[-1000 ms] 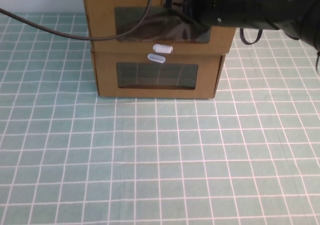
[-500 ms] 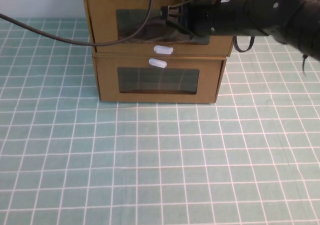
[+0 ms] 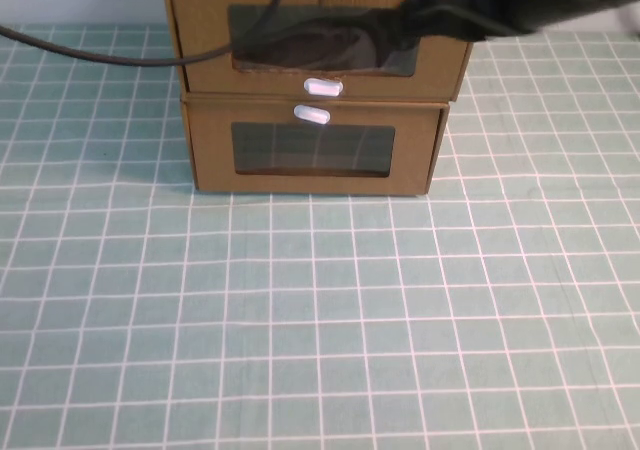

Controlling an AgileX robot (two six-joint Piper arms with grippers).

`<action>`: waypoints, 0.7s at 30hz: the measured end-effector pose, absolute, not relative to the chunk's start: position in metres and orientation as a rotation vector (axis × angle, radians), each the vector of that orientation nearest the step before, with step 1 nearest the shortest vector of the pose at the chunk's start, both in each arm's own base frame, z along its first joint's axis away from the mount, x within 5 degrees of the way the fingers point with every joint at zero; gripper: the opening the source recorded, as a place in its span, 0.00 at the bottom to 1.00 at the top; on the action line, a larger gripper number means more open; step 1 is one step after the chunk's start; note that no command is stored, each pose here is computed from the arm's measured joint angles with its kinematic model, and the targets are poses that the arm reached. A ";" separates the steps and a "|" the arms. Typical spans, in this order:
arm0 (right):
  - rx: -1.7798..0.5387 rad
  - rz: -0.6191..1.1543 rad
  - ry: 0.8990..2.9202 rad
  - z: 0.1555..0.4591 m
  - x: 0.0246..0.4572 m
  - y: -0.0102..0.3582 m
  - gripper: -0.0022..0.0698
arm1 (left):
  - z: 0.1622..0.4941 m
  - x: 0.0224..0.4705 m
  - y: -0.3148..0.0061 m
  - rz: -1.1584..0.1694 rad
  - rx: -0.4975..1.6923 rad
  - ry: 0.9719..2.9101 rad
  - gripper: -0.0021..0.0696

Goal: Close the shoe box

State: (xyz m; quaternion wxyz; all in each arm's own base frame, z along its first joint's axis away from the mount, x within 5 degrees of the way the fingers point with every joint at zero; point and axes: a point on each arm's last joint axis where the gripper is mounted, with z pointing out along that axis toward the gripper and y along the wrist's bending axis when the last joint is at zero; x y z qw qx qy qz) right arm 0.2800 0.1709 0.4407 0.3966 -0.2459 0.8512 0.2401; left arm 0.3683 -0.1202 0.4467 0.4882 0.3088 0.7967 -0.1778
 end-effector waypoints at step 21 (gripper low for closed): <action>-0.435 0.514 2.080 0.364 0.047 0.038 0.01 | 0.350 0.099 -0.036 -0.206 0.374 1.546 0.02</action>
